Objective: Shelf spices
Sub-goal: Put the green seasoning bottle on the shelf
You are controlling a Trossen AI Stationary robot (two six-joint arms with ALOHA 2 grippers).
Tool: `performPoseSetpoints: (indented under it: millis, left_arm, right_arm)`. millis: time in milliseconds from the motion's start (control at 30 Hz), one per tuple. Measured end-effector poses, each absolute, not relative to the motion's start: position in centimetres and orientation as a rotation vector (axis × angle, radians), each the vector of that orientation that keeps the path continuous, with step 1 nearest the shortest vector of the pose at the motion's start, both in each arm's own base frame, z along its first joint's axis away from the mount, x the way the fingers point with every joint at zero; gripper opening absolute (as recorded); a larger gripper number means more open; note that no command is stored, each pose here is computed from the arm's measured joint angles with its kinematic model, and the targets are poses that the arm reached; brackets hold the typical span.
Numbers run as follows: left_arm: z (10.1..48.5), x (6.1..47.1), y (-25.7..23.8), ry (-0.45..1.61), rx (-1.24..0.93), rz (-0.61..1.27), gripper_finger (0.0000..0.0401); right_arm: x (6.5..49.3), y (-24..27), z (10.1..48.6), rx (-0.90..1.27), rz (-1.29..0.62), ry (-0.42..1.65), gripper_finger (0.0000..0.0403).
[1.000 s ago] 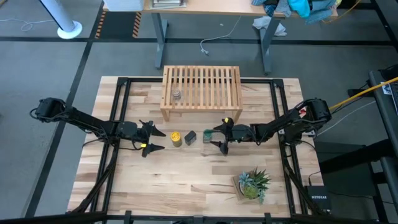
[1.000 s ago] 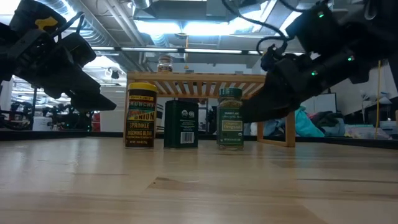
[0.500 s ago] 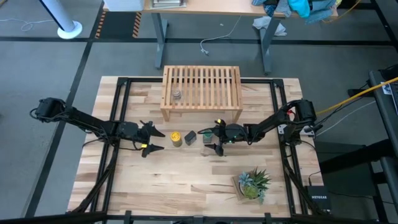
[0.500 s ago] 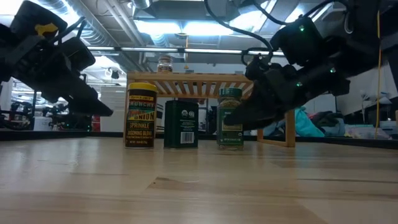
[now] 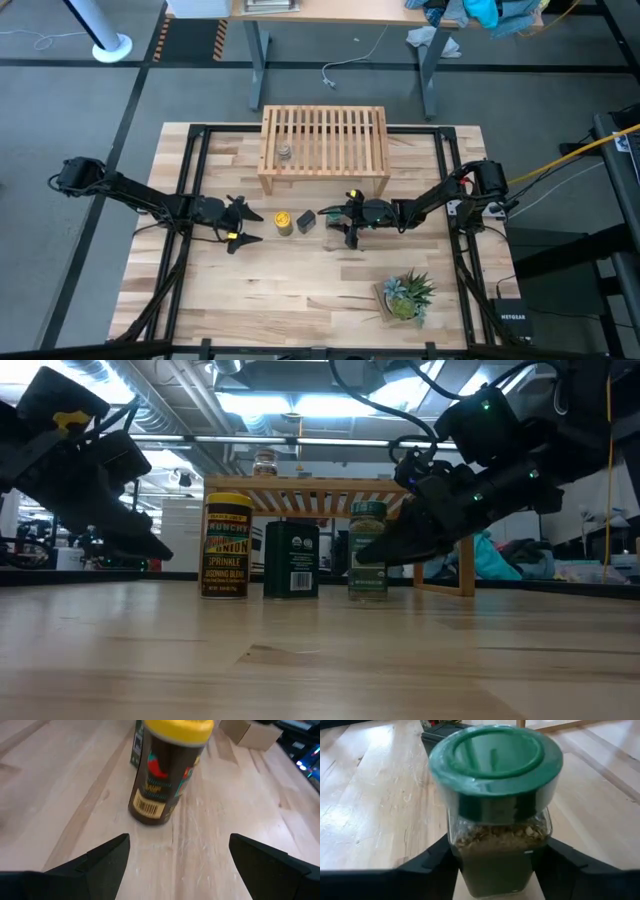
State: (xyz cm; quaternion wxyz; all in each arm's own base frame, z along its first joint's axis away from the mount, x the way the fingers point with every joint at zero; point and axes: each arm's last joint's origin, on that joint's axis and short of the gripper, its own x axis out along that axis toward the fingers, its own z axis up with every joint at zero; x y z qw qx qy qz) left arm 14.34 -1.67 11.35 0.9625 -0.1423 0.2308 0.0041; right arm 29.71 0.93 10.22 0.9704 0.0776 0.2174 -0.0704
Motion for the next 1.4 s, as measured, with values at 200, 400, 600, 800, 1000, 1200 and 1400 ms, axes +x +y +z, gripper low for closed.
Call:
performPoseSetpoints:
  millis: [200,400,600,800,1000,1200,1400]
  left_arm:
    - [10.7,14.0,-1.6,0.538,-0.277,0.02,0.0333]
    - [10.1,13.6,-1.6,0.613,-0.272,0.035,0.0333]
    - [9.7,13.3,-1.5,0.663,-0.261,0.042,0.0333]
    - [9.7,13.3,-1.5,0.67,-0.26,0.043,0.0333]
    - [9.7,13.3,-1.5,0.671,-0.26,0.044,0.0333]
    - [9.7,13.3,-1.5,0.672,-0.259,0.043,0.0333]
    - [9.7,13.3,-1.5,0.672,-0.26,0.044,0.0333]
  right_arm:
    - [29.7,0.9,10.3,0.156,-0.145,0.427,0.0206]
    - [29.9,1.0,10.7,0.166,-0.112,0.395,0.0206]
    - [29.8,1.1,12.5,0.176,-0.081,0.329,0.0206]
    - [29.6,1.1,14.1,0.175,-0.078,0.274,0.0206]
    - [29.6,1.1,15.8,0.15,-0.078,0.203,0.0206]
    - [30.5,1.0,18.7,0.038,-0.1,0.123,0.0206]
    - [32.0,-0.4,21.9,-0.127,-0.179,0.144,0.0206]
